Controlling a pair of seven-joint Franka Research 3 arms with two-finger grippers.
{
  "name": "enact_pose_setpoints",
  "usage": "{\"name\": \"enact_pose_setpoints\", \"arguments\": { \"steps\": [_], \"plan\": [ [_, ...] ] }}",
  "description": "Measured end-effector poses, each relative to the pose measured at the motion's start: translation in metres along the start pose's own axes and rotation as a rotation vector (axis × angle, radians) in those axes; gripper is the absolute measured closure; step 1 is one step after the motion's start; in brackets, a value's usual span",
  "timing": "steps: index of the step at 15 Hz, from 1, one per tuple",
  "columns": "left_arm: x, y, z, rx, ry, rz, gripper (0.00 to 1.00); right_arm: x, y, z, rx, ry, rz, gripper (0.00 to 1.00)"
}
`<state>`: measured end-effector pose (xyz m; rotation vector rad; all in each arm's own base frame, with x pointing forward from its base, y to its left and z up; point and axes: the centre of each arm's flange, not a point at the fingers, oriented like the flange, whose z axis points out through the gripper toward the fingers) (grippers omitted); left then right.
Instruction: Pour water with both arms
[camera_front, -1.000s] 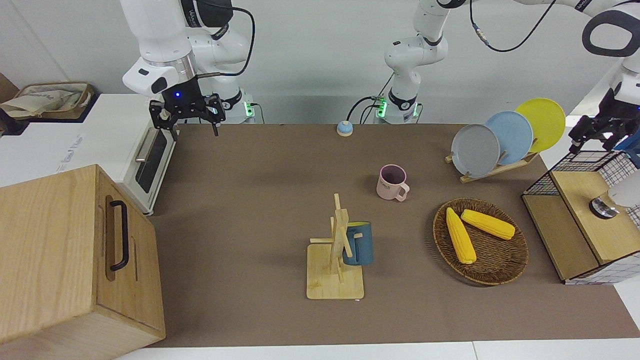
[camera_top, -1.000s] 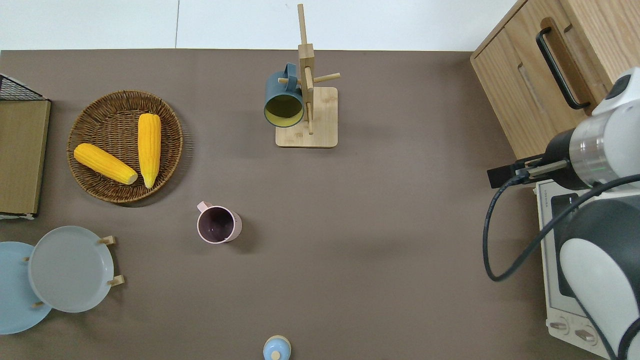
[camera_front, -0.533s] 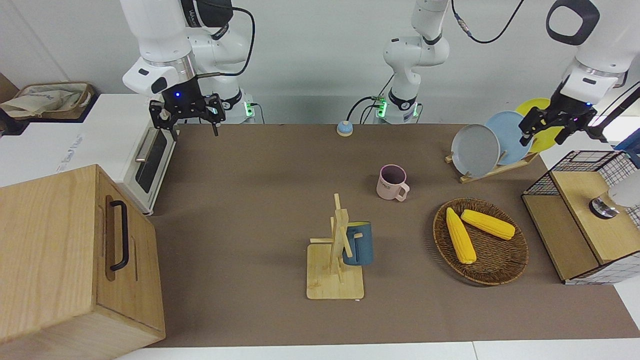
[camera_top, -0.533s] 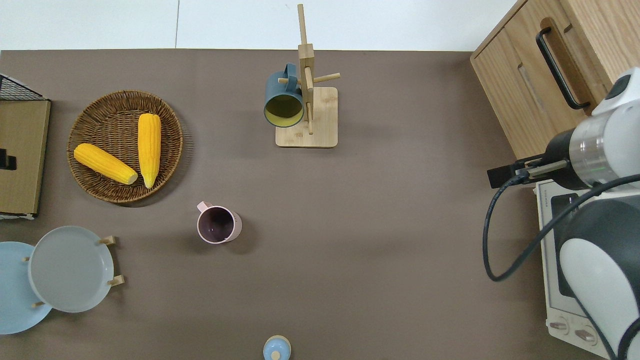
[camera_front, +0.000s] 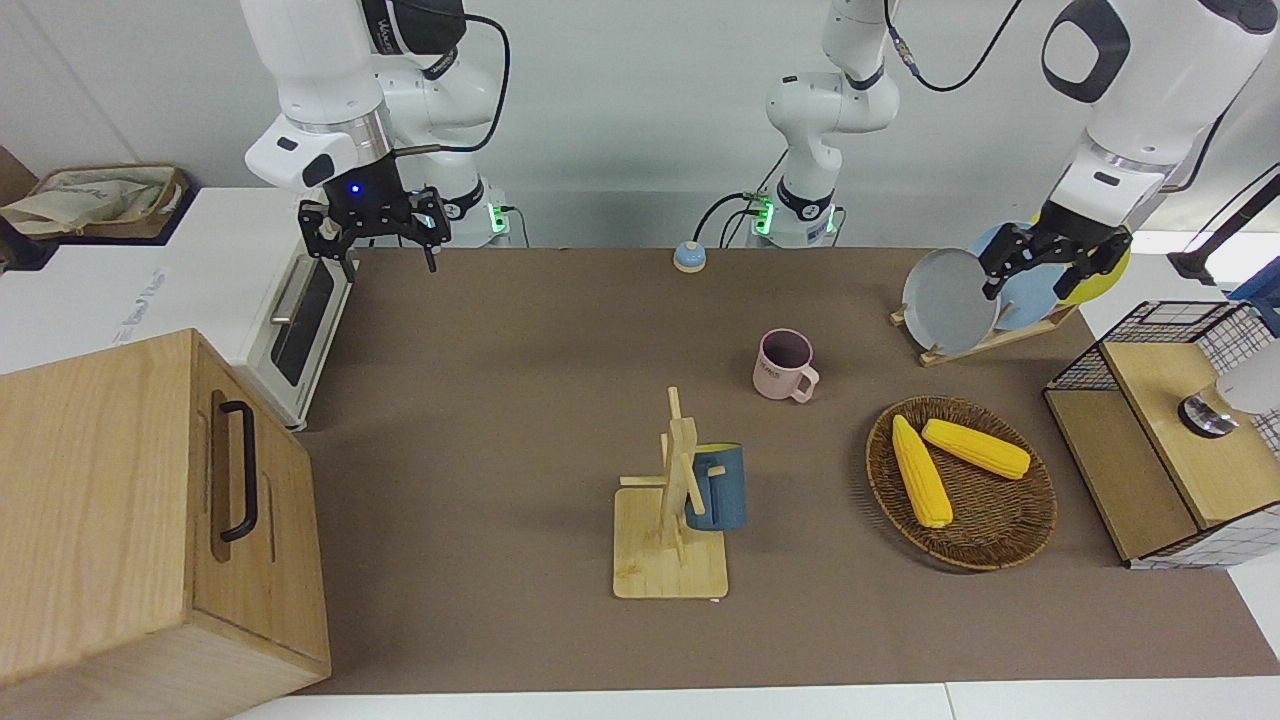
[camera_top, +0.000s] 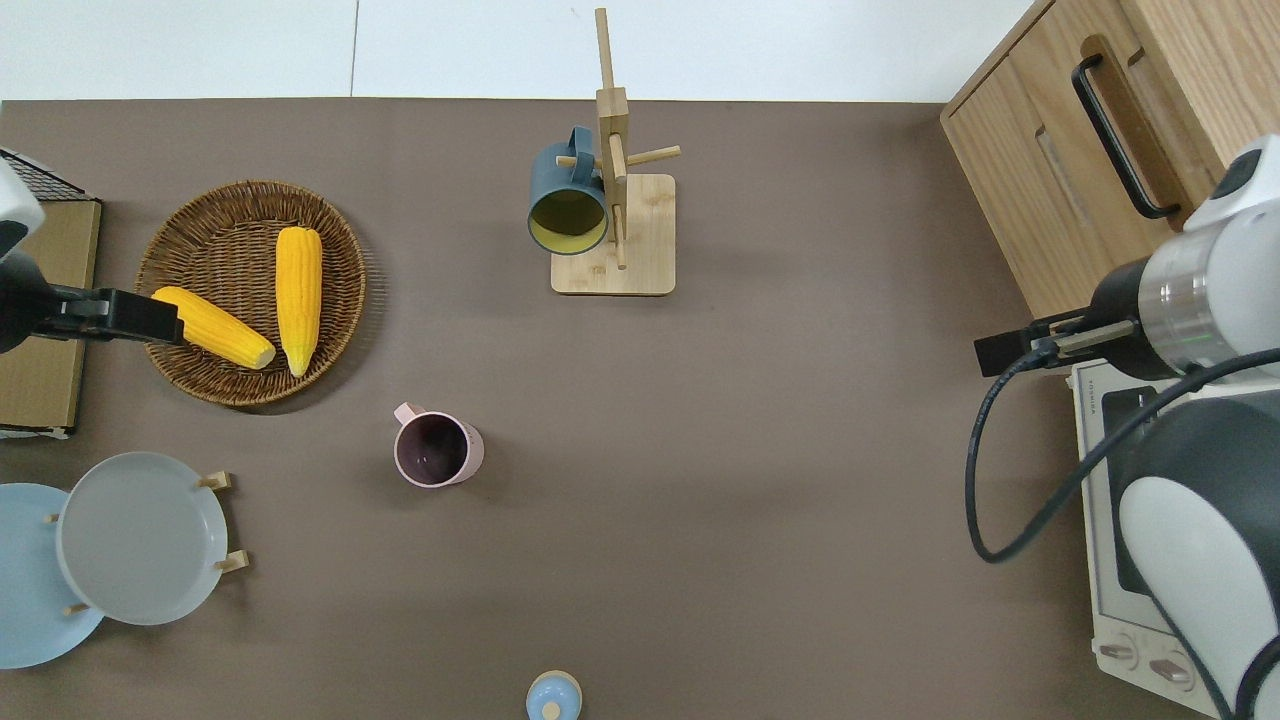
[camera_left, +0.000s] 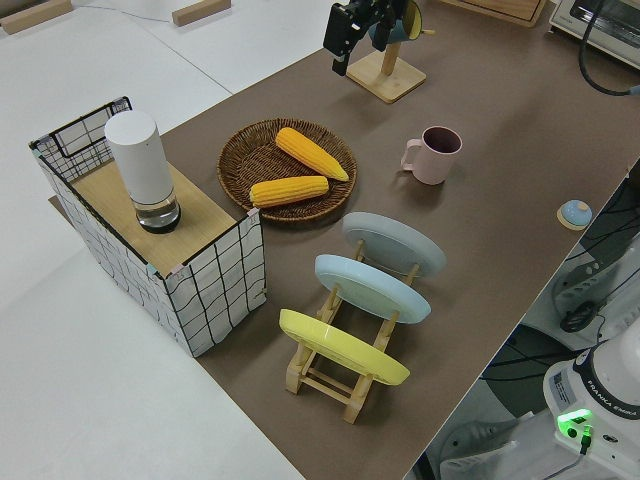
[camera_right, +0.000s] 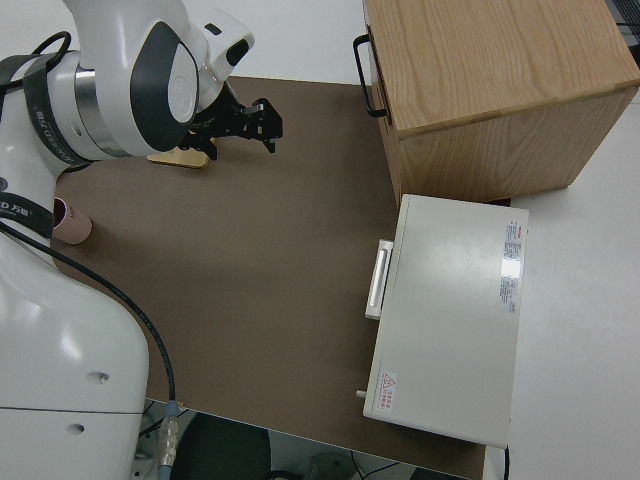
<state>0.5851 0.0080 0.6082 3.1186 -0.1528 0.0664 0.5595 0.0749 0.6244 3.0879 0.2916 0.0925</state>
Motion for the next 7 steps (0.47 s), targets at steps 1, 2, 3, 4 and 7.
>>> {"name": "enact_pose_setpoints", "arguments": {
  "steps": [1,2,3,4,7],
  "plan": [
    [0.0004,0.0049,0.0003,-0.001,-0.002,0.009,0.0,0.0,0.0,0.0,0.0,0.0,0.0,0.01],
    [0.0006,0.008,0.0004,-0.002,-0.002,0.014,0.0,0.0,0.0,0.0,0.0,0.0,0.0,0.01],
    [0.0007,0.0094,0.0004,-0.002,-0.003,0.017,0.0,0.0,0.0,0.0,0.0,0.0,0.0,0.01],
    [0.0006,0.0102,0.0002,-0.002,-0.002,0.019,0.0,0.0,0.0,0.0,0.0,0.0,0.0,0.01],
    [-0.0005,0.0135,-0.001,-0.003,-0.006,0.026,0.0,0.0,0.0,0.0,0.0,0.0,0.0,0.01]
  ]
}}
